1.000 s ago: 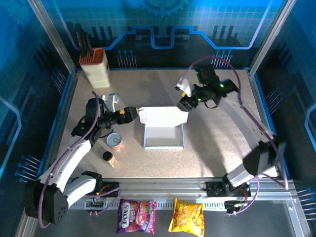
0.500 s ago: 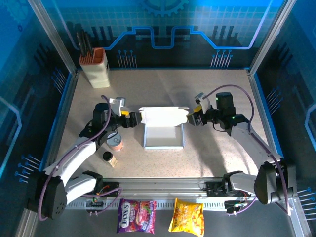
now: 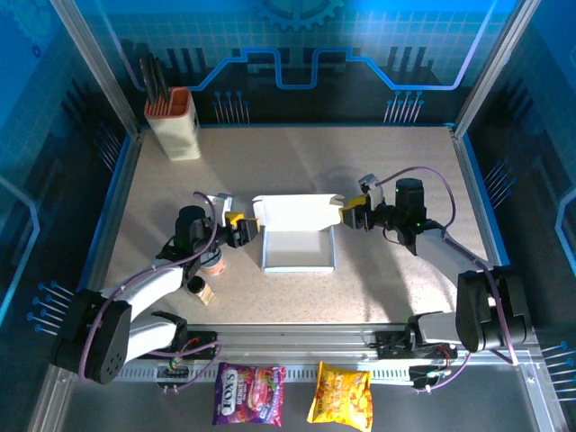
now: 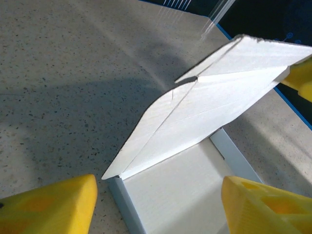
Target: Fold the paper box
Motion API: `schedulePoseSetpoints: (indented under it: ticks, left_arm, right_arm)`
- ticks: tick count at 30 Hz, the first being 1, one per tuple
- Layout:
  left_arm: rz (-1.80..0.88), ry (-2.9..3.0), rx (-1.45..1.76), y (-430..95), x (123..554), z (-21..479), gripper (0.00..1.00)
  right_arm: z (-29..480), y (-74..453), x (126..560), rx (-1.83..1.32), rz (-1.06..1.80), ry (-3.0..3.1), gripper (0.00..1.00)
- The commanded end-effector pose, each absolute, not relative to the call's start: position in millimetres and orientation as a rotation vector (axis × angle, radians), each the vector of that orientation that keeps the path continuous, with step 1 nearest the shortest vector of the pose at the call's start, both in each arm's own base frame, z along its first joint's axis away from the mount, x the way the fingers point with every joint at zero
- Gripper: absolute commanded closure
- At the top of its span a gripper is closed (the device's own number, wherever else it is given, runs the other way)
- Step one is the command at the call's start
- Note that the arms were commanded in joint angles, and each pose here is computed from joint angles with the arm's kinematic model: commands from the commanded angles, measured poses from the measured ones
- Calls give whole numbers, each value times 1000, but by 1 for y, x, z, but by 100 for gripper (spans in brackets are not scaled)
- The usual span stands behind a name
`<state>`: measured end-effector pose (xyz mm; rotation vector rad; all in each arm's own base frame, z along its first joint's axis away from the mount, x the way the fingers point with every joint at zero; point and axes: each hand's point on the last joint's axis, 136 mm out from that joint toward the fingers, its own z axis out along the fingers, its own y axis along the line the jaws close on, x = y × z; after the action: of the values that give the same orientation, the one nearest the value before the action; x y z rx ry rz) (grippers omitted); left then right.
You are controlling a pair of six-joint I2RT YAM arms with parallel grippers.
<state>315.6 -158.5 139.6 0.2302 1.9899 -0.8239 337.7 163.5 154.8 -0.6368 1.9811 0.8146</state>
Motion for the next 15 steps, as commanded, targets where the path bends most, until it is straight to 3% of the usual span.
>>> schedulePoseSetpoints:
  ticks: [1,7,15]
  left_arm:
    - [-828,1864,317,-167,323,161,33]
    - [-857,1868,310,-173,335,153,32]
    - [-877,1855,327,-179,345,150,41]
  right_arm:
    - [165,166,345,-639,840,1927,52]
    - [165,172,348,-587,938,1925,55]
    - [148,173,348,-542,981,1932,60]
